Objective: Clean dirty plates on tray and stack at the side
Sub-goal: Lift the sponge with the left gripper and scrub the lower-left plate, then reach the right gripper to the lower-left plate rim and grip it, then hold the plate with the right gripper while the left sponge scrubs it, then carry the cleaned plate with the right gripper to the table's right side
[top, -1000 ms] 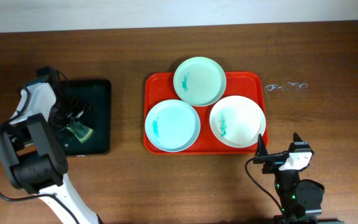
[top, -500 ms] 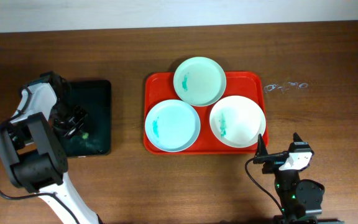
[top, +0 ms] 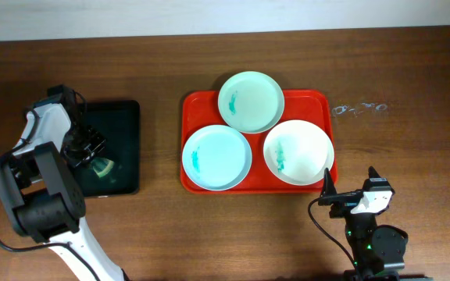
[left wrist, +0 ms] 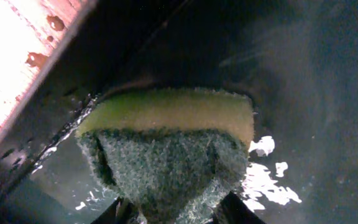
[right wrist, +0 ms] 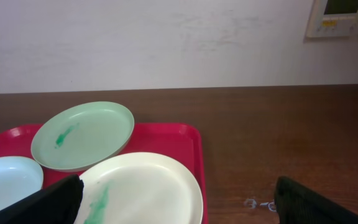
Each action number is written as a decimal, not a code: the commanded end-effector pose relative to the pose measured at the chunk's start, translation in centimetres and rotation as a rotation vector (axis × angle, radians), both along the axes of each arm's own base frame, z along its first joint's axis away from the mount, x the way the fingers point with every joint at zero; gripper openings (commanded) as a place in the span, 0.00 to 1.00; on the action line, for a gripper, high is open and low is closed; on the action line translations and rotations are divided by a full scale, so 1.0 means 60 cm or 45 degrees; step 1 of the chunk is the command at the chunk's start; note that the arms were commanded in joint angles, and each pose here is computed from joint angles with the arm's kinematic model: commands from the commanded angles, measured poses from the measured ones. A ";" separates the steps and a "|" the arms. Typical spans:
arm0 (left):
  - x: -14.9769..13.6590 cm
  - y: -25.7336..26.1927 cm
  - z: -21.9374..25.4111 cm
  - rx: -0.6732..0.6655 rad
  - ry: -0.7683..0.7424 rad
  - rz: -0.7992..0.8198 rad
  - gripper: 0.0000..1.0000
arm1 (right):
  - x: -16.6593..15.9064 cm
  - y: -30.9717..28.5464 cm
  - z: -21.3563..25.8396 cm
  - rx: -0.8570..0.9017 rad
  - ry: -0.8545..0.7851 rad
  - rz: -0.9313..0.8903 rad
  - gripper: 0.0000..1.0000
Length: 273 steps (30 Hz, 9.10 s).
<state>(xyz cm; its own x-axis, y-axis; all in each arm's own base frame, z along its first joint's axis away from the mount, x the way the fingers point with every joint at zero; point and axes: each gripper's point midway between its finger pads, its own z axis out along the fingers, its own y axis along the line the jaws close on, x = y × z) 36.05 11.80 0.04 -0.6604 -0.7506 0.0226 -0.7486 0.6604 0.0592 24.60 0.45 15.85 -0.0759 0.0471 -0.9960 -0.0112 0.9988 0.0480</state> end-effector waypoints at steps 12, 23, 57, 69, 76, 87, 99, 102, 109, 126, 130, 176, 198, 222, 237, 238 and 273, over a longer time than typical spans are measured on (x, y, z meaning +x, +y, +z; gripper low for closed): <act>0.081 -0.039 0.284 -0.202 -0.276 -0.170 0.00 | 0.000 -0.006 -0.005 0.005 0.005 -0.024 0.98; 0.044 -0.059 0.086 -0.080 -0.104 -0.354 0.00 | 0.000 -0.006 -0.005 0.005 0.005 -0.024 0.98; 0.012 -0.531 0.129 -0.181 -0.312 -0.978 0.73 | 0.000 -0.006 -0.005 0.005 0.005 -0.024 0.98; 0.005 -0.210 0.310 0.128 -0.201 -0.483 0.99 | 0.000 -0.006 -0.005 0.005 0.005 -0.024 0.98; -0.012 -0.201 0.308 0.091 -0.147 -0.455 0.99 | -0.055 0.164 0.054 0.637 0.033 0.767 0.98; -0.021 -0.202 0.307 0.082 -0.123 -0.455 0.99 | -0.180 0.129 0.441 0.626 -0.657 0.804 0.98; -0.018 -0.211 0.307 0.082 -0.132 -0.477 0.99 | 0.088 0.207 0.237 0.577 1.151 0.694 0.78; -0.013 -0.221 0.307 0.083 -0.148 -0.495 0.99 | 0.117 0.245 0.097 0.408 1.480 0.599 0.63; -0.013 -0.248 0.307 0.084 -0.155 -0.584 0.99 | 0.186 0.300 -0.140 0.124 1.744 0.397 0.40; -0.024 -0.330 0.239 -0.060 -0.138 -0.816 0.98 | 0.218 0.323 -0.264 0.097 1.793 0.625 0.37; -0.023 -0.338 0.239 -0.094 -0.150 -0.853 0.95 | 0.209 0.334 -0.264 0.146 1.815 0.671 0.22; -0.024 -0.459 0.005 0.054 -0.197 -1.065 0.00 | 0.204 0.322 -0.239 0.100 1.878 0.620 0.04; 0.011 -0.492 -0.003 -0.236 -0.114 -0.969 0.00 | 0.203 0.320 -0.239 0.098 1.881 0.615 0.04; 0.053 -0.192 0.255 0.138 -0.333 -0.489 0.00 | 0.228 0.305 -0.073 -0.225 1.626 0.446 0.04; 0.042 -0.109 0.251 0.106 -0.316 -0.310 0.00 | 0.201 0.360 0.240 -1.310 0.697 -0.274 0.04; 0.042 -0.109 0.251 0.106 -0.315 -0.310 0.00 | 0.199 0.361 0.251 -1.338 0.660 -0.306 0.04; 0.045 -0.111 0.251 0.104 -0.326 -0.311 0.00 | 0.332 -0.287 -0.103 0.885 1.520 -0.242 0.04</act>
<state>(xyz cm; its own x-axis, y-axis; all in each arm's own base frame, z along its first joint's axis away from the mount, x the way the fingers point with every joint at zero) 38.71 5.13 14.96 -0.8032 -0.5553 -0.2157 -0.5606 0.8270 -0.0415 45.07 -13.98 11.21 -0.8260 0.5494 -0.1263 0.4648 0.7904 0.3990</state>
